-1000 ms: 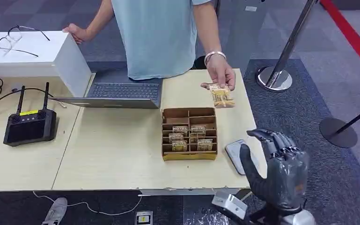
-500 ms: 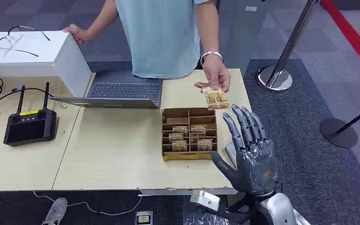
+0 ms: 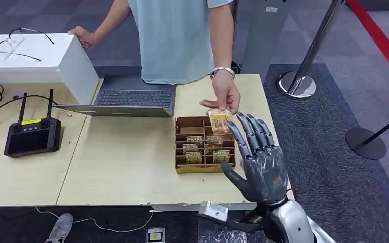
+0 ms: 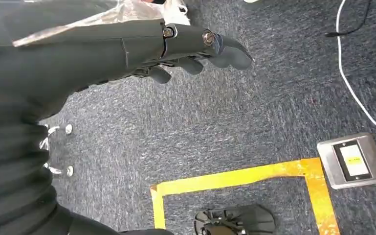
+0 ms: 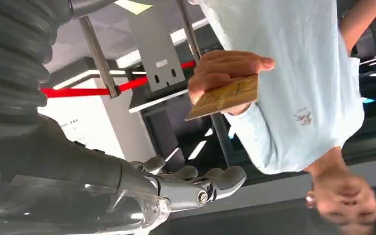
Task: Pass the card to the sensor for recognition and then transmit it.
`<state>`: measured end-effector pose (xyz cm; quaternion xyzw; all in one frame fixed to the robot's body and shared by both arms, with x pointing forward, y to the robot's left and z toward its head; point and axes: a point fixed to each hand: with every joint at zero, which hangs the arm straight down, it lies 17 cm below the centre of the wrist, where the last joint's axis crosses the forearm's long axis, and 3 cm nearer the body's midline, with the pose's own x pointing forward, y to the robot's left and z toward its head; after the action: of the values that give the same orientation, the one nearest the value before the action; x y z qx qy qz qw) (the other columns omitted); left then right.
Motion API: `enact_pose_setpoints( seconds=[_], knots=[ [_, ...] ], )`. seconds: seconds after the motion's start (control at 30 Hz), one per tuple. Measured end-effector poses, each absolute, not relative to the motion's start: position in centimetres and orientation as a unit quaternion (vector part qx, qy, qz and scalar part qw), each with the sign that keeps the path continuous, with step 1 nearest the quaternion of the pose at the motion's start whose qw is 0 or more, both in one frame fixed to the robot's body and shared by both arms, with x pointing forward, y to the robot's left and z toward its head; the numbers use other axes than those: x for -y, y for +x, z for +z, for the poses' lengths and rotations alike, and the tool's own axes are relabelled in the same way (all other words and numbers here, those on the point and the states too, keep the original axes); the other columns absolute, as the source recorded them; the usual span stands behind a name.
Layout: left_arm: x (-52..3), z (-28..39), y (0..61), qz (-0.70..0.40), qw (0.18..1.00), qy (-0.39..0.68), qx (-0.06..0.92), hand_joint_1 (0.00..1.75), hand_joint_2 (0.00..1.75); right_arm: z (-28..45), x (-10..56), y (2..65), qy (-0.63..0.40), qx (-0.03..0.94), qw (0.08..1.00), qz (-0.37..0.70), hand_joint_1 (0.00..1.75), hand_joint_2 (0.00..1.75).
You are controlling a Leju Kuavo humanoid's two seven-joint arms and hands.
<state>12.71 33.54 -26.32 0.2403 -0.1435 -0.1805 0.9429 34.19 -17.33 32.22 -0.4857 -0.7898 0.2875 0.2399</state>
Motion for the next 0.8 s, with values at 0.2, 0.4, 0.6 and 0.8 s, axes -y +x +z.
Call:
enact_pose_setpoints(
  seconds=[0.2,0.4,0.6,0.8],
  knots=[
    [-33.4,-26.3,12.7,-0.19,0.941,0.239,0.145,0.0,1.75,32.0,17.0,35.1,-0.506,0.775,0.22,0.308,0.03,1.75],
    [-33.4,-26.4,12.7,-0.191,0.941,0.238,0.145,0.0,1.75,32.0,17.0,35.2,-0.511,0.772,0.216,0.311,0.03,1.75],
    [-33.3,-26.4,12.8,-0.201,0.939,0.237,0.147,0.0,1.75,32.0,17.0,36.6,-0.539,0.752,0.199,0.324,1.75,1.75],
    [-33.3,-26.4,12.8,-0.2,0.939,0.237,0.147,0.0,1.75,31.9,17.1,36.7,-0.538,0.753,0.201,0.32,1.75,1.75]
  ],
)
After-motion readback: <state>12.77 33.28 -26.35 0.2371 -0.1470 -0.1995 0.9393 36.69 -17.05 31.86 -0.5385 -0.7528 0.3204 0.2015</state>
